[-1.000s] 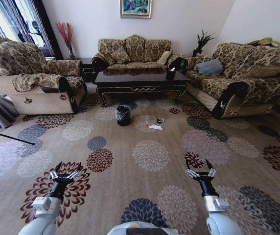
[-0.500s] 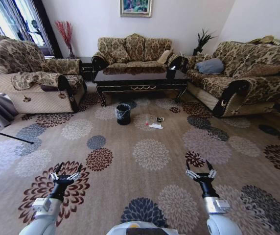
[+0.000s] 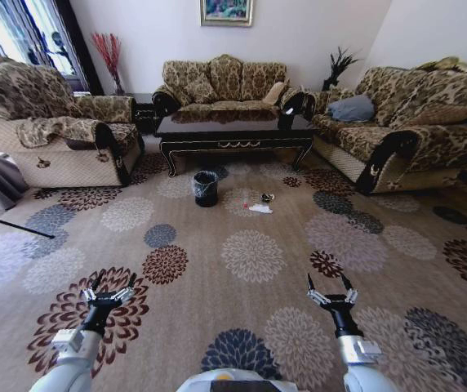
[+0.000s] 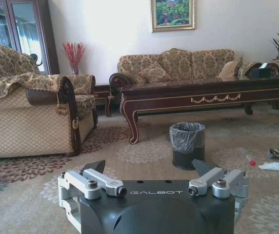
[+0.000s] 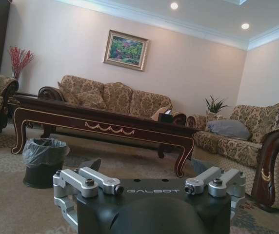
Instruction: Move to the front of the table and pick up the trash from the floor, then place it into the trash bin.
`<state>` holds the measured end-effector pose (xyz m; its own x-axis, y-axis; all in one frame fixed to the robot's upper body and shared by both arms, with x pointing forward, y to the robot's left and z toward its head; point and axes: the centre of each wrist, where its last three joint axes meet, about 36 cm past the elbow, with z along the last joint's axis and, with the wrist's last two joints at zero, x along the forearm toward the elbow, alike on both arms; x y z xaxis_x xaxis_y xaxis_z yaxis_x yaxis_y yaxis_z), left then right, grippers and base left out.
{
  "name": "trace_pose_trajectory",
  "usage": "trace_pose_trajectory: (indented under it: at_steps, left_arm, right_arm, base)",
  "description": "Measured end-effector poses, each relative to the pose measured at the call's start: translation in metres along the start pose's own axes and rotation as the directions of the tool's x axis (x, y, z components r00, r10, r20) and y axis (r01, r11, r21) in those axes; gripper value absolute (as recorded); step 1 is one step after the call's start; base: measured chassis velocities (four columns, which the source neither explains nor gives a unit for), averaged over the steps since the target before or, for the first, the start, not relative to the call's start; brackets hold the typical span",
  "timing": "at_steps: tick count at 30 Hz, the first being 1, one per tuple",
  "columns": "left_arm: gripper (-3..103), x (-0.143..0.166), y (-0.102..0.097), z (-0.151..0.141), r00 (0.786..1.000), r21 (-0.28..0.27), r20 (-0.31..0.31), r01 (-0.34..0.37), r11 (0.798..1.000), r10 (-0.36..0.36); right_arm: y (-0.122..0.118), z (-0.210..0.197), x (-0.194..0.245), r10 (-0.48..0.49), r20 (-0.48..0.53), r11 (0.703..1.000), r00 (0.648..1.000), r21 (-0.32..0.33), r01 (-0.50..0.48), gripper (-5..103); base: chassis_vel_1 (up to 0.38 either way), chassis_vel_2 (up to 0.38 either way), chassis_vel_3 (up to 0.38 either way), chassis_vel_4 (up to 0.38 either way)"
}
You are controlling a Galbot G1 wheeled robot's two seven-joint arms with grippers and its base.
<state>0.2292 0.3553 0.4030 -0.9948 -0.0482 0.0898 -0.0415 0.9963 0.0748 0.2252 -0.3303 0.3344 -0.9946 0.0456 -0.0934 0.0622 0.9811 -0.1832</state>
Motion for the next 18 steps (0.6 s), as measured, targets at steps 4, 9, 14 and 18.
trace_pose_trajectory:
  at_steps: [4, 9, 14, 18]
  left_arm:
    - [100, -0.0004, -0.0021, -0.0001, 1.000, 0.005, 0.002, 0.010, 1.000, -0.010]
    - [100, 0.0011, -0.0015, 0.0012, 1.000, 0.006, -0.005, 0.012, 1.000, -0.012]
    - [100, 0.0011, -0.0028, 0.0003, 1.000, 0.012, -0.003, 0.015, 1.000, -0.015]
    - [100, 0.0011, -0.0033, 0.0005, 1.000, 0.013, -0.004, 0.017, 1.000, -0.017]
  right_arm:
    - [-0.0014, 0.0013, 0.0034, 0.007, -0.003, 1.000, 1.000, -0.001, -0.007, 100]
    - [-0.0010, 0.0035, 0.0059, 0.014, -0.003, 1.000, 1.000, -0.005, -0.014, 100]
    - [-0.0001, 0.0079, 0.0087, 0.014, -0.006, 1.000, 1.000, -0.006, -0.014, 100]
    - [0.0006, 0.0089, 0.0065, 0.015, -0.007, 1.000, 1.000, -0.008, -0.015, 100]
  base:
    - [0.000, 0.000, 0.000, 0.000]
    - [0.000, 0.000, 0.000, 0.000]
    - [0.000, 0.000, 0.000, 0.000]
    - [0.000, 0.000, 0.000, 0.000]
